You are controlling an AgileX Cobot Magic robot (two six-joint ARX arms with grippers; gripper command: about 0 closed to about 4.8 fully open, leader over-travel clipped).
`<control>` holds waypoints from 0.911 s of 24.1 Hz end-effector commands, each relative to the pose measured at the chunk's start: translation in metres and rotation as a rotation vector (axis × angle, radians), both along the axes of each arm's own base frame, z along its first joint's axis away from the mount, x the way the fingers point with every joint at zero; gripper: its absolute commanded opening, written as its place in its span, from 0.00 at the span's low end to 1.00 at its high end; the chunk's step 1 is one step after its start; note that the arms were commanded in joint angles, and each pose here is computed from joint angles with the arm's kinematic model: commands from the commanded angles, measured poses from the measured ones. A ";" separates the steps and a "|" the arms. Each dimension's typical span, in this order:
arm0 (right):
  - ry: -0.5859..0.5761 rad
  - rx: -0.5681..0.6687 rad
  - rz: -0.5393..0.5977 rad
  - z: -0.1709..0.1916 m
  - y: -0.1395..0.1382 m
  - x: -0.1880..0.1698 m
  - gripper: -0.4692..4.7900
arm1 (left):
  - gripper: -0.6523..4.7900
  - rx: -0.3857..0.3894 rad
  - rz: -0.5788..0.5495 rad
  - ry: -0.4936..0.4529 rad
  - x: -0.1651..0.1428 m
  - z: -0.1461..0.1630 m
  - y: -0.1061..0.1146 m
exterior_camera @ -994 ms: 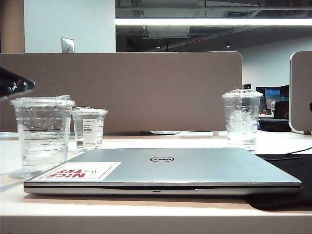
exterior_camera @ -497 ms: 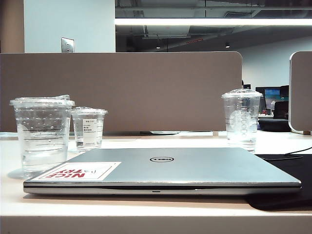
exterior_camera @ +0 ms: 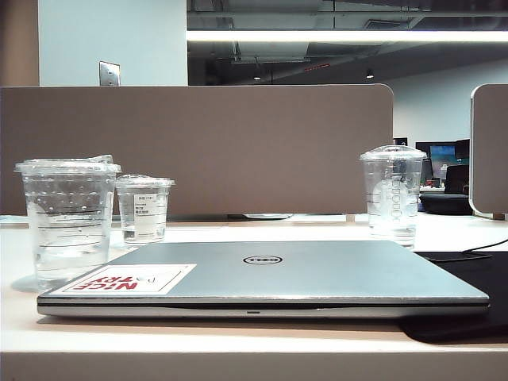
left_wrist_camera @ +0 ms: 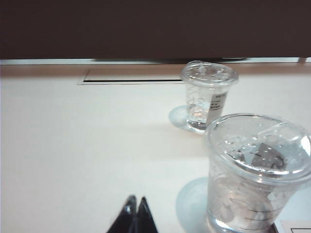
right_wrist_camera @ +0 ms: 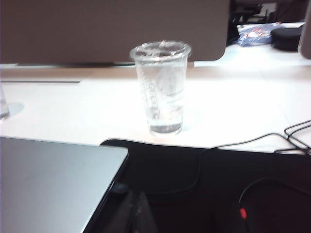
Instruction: Pick up the coffee cup on the middle and place it on the left side of the laptop.
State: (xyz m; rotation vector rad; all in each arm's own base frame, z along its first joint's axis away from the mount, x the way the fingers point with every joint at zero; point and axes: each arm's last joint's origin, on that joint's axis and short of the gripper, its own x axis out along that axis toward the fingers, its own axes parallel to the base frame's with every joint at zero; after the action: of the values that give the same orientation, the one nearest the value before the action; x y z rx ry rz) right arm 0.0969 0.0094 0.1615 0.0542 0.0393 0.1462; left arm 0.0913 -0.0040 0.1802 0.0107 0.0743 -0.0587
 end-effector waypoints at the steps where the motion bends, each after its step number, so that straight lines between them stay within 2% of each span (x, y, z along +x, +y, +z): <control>1: -0.011 -0.002 -0.008 0.000 -0.001 0.000 0.08 | 0.11 0.008 0.003 -0.014 0.000 0.002 0.000; 5: -0.011 -0.002 -0.008 0.000 -0.001 0.000 0.08 | 0.11 0.006 0.000 -0.013 0.000 0.001 0.000; 7: -0.012 -0.002 -0.008 0.000 -0.001 0.000 0.08 | 0.11 -0.038 0.003 -0.008 0.000 0.001 0.000; 11: -0.012 -0.002 -0.008 0.000 -0.001 0.000 0.08 | 0.11 -0.070 -0.003 -0.006 0.000 0.001 0.000; 22: -0.012 -0.002 -0.009 0.000 -0.001 0.000 0.08 | 0.11 -0.071 -0.003 -0.006 0.000 0.001 0.000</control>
State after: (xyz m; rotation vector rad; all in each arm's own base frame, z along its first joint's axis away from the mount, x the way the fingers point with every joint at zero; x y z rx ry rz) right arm 0.0969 0.0089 0.1611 0.0543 0.0430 0.1408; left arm 0.0914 -0.0041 0.1796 -0.0573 0.0771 -0.0607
